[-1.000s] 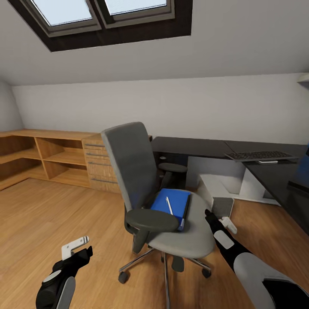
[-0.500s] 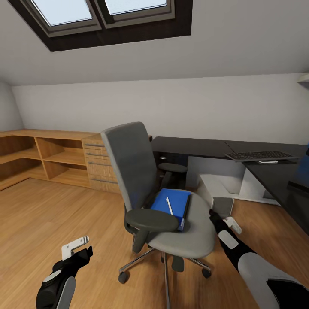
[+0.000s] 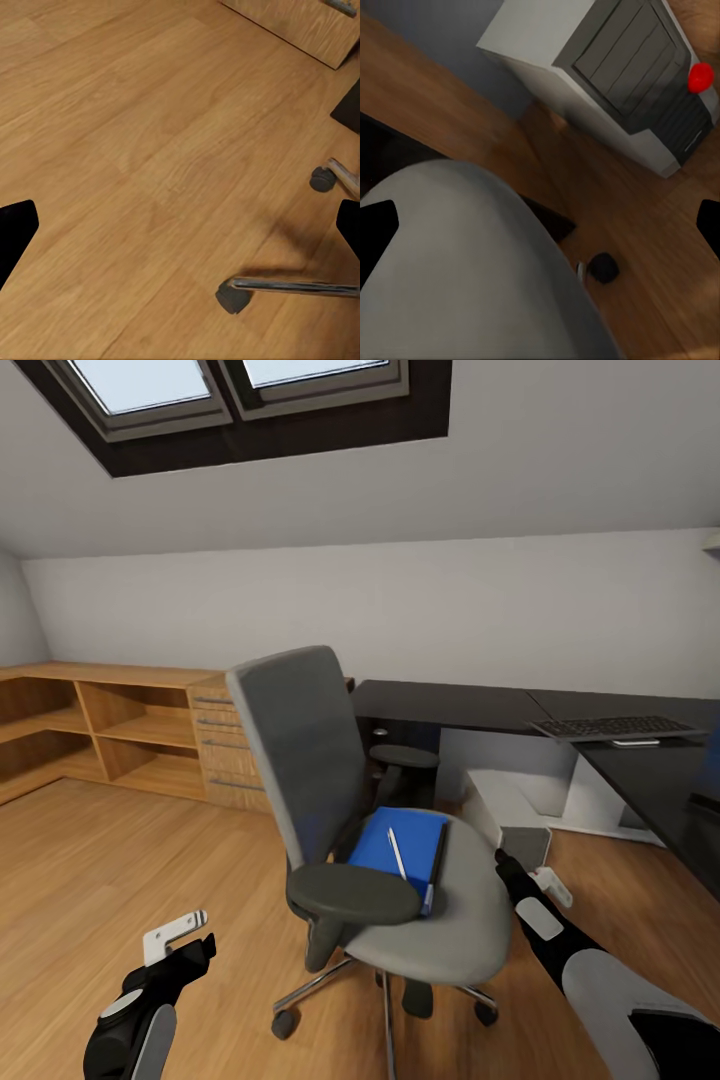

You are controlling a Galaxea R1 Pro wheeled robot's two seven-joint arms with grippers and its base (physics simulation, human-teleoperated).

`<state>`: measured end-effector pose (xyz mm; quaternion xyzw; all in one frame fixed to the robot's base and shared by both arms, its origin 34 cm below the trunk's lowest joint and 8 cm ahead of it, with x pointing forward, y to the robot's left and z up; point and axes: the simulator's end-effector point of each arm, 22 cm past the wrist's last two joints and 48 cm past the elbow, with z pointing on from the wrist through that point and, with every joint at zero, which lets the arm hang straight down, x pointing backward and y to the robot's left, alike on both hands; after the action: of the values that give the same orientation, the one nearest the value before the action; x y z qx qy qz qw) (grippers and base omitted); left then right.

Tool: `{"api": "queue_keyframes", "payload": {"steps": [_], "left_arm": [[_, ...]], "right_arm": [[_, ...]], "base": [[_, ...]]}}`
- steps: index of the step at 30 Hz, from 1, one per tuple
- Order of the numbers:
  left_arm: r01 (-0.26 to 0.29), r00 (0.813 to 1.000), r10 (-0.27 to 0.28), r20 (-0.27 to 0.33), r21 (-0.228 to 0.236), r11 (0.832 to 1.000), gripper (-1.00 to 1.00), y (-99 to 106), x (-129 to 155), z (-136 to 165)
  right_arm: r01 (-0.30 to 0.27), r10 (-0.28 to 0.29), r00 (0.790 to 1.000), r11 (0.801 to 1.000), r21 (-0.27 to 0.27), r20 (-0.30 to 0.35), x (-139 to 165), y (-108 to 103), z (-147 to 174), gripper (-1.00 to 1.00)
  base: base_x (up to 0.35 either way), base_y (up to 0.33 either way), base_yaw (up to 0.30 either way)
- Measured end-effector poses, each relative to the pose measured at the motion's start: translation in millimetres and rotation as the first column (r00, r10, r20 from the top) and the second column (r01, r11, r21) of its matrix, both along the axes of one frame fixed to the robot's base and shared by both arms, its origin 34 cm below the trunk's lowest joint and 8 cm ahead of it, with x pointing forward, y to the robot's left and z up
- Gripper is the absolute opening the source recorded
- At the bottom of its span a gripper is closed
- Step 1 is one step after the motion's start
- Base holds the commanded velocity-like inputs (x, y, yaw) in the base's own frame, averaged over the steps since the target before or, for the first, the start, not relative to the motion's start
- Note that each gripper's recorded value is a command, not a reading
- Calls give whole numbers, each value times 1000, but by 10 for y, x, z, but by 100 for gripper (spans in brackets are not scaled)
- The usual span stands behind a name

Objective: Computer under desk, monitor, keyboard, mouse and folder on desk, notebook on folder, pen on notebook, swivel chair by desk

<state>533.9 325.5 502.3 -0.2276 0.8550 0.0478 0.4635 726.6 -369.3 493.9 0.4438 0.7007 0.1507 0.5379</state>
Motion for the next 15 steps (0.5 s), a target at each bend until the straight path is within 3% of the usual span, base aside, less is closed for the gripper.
{"api": "queue_keyframes", "payload": {"steps": [15], "left_arm": [[-2, 1000, 2, 0, 1, 1000, 100, 2, 0, 0]], "right_arm": [[2, -2, 1000, 1000, 8, -19, -41, 19, -88, 100]], "base": [[8, 0, 0]]}}
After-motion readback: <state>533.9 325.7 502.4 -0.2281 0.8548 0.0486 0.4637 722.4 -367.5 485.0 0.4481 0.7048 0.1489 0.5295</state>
